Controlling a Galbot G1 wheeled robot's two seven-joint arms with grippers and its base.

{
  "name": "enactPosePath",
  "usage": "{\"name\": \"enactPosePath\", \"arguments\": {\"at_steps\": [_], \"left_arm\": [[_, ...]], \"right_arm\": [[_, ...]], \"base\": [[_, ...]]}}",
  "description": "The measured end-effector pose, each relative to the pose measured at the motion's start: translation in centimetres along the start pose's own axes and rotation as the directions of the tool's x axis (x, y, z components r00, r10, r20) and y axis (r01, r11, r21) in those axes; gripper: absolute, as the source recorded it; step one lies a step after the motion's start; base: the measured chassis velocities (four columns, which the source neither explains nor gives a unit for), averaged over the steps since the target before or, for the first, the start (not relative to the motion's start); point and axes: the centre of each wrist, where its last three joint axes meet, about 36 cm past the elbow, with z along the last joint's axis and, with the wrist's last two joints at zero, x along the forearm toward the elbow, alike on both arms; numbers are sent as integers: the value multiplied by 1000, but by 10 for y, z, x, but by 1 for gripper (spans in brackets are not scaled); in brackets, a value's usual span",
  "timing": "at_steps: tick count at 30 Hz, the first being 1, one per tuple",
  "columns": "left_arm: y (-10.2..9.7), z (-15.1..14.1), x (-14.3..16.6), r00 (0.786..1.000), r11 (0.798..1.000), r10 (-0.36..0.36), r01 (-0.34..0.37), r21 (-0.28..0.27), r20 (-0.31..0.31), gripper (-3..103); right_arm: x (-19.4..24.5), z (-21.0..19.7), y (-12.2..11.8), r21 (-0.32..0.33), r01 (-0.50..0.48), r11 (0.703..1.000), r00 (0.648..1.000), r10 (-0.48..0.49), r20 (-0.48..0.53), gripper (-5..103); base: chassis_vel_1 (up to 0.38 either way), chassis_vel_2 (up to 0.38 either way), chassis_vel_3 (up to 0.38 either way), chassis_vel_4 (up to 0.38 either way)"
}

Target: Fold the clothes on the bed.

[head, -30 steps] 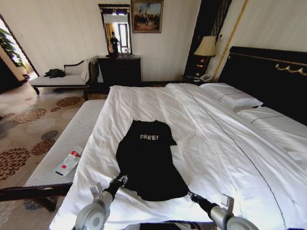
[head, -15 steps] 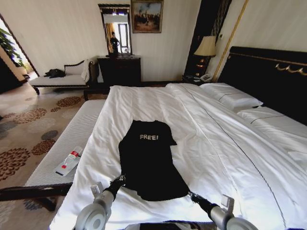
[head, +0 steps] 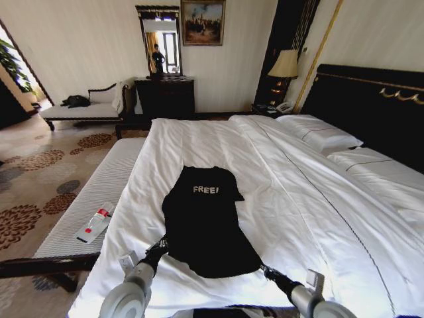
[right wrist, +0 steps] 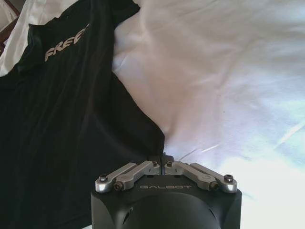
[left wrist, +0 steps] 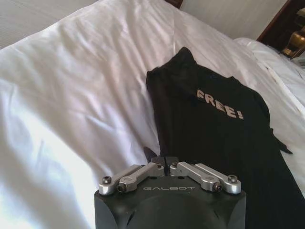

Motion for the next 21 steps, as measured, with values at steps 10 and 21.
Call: {"name": "enactPosePath", "arguments": {"at_steps": [10, 21], "left_arm": [[-5, -10, 26, 993, 994, -106, 106, 5, -58, 0], [16, -29, 2, 974, 974, -227, 227, 24, -2, 0]], "right_arm": [[14, -16, 25, 0, 48, 999, 999, -48, -13, 0], [26, -27, 41, -13, 51, 999, 998, -51, -40, 0]], "base": [[0, 0, 0, 0], [0, 0, 0, 0]]}}
